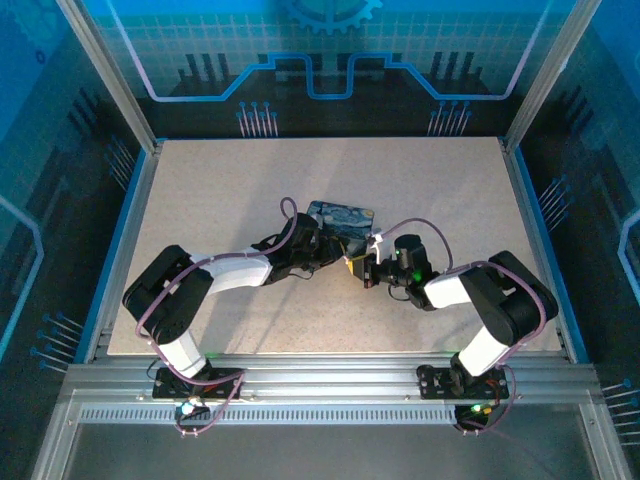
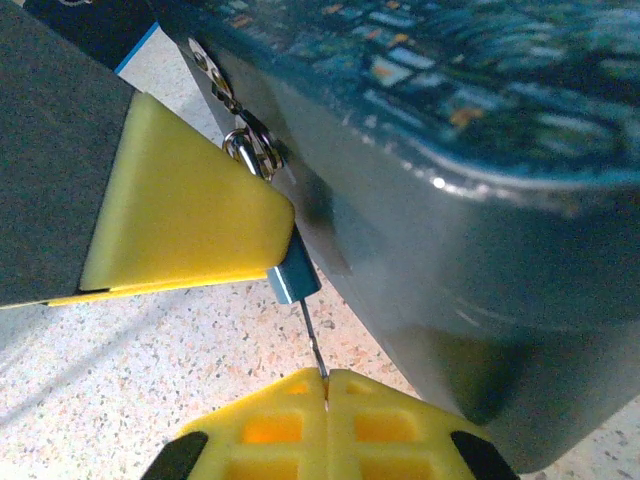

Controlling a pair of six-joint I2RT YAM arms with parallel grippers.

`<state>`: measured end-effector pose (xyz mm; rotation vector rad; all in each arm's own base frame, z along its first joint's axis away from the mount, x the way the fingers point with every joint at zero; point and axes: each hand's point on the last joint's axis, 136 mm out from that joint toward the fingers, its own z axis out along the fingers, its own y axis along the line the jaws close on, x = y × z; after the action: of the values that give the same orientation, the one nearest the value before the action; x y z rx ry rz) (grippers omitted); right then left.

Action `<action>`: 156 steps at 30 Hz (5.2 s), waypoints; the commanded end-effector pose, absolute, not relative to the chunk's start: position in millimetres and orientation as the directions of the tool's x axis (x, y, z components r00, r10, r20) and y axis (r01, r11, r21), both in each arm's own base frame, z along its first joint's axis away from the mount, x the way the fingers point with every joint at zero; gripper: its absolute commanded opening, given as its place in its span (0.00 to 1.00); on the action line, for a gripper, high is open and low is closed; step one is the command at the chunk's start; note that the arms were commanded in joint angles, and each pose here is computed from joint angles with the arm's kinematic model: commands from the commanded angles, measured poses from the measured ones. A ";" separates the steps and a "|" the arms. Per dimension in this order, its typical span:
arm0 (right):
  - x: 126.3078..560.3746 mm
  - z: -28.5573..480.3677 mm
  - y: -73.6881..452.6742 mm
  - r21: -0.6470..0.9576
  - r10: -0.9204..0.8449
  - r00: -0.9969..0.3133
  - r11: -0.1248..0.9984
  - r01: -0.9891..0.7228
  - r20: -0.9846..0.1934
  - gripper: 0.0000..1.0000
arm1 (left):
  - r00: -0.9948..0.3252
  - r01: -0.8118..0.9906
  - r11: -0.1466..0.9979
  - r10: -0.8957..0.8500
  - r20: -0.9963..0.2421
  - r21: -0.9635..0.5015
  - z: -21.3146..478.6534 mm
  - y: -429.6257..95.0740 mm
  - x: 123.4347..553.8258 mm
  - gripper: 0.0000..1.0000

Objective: Unlock the padlock with the key

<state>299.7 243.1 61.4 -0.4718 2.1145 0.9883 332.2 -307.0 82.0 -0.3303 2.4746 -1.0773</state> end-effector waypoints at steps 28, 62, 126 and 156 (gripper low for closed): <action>321.2 124.9 268.3 0.391 0.010 -0.471 0.574 -0.720 -0.882 0.00 | -0.922 -0.027 0.648 -0.311 -0.232 -0.761 86.1 -327.2 319.6 0.14; 346.3 179.6 272.8 0.414 0.139 -0.403 0.515 -0.751 -0.904 0.00 | -0.929 -0.048 0.630 -0.313 -0.197 -0.776 77.9 -331.4 318.1 0.15; 282.9 48.1 265.6 0.774 0.297 -0.889 0.626 -0.094 -0.348 0.00 | -0.823 -0.235 0.428 -0.565 -0.055 -0.873 47.4 -292.9 326.4 0.56; 300.9 49.6 274.0 0.787 0.316 -0.882 0.610 -0.093 -0.349 0.00 | -0.808 -0.212 0.447 -0.580 -0.101 -0.869 54.0 -272.6 325.2 0.54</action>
<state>297.7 266.2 44.0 0.1857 2.3913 1.1713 321.8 -266.6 49.8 -0.6592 2.3638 -1.2654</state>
